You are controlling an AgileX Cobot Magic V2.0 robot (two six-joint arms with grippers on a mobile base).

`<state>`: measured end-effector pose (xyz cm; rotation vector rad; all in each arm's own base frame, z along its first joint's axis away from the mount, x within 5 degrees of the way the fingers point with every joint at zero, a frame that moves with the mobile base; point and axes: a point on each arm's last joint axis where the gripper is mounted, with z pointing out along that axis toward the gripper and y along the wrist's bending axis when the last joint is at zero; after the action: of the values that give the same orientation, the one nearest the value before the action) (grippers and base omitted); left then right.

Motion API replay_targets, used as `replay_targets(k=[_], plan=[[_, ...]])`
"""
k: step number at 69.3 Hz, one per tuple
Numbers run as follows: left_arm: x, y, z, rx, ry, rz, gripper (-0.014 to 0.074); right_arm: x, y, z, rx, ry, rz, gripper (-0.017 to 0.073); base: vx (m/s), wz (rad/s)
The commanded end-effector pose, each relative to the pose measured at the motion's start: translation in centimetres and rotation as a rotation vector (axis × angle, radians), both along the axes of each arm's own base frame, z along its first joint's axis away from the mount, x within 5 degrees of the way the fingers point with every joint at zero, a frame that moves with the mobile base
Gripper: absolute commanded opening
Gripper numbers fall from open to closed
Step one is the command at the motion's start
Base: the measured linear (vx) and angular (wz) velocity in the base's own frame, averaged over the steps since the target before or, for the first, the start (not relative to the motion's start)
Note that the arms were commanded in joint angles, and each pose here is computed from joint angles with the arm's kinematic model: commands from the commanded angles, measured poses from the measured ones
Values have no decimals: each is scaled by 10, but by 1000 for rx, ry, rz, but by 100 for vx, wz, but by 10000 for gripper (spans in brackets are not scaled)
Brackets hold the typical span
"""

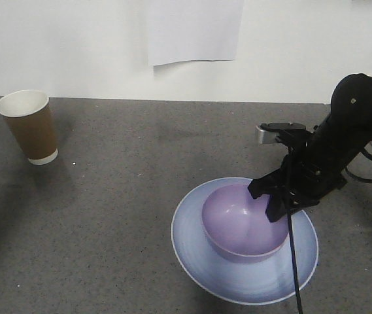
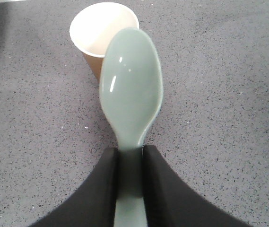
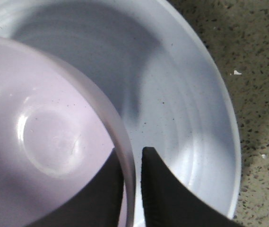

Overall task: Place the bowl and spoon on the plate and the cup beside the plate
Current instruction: 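Lower the lilac bowl onto the light blue plate with the right gripper, then open the right gripper and lift it away from the bowl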

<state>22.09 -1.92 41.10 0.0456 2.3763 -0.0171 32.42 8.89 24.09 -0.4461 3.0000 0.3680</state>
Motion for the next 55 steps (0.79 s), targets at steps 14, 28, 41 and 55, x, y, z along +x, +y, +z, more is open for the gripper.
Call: replay_targets(k=[14,28,41,55], plan=[[-2,0,16,-12,-101,-2,-8,-1,0,21,32,-67,-17,375,0,0],[-2,0,15,-12,-100,-2,-8,-6,-5,34,-10,-118,-13,490,0,0],[-2,0,15,-12,-100,-2,-6,-19,-13,61,-49,-205,-32,494,0,0],[-2,0,15,-12,-100,-2,-6,-46,-20,101,-33,-324,-42,494,0,0]])
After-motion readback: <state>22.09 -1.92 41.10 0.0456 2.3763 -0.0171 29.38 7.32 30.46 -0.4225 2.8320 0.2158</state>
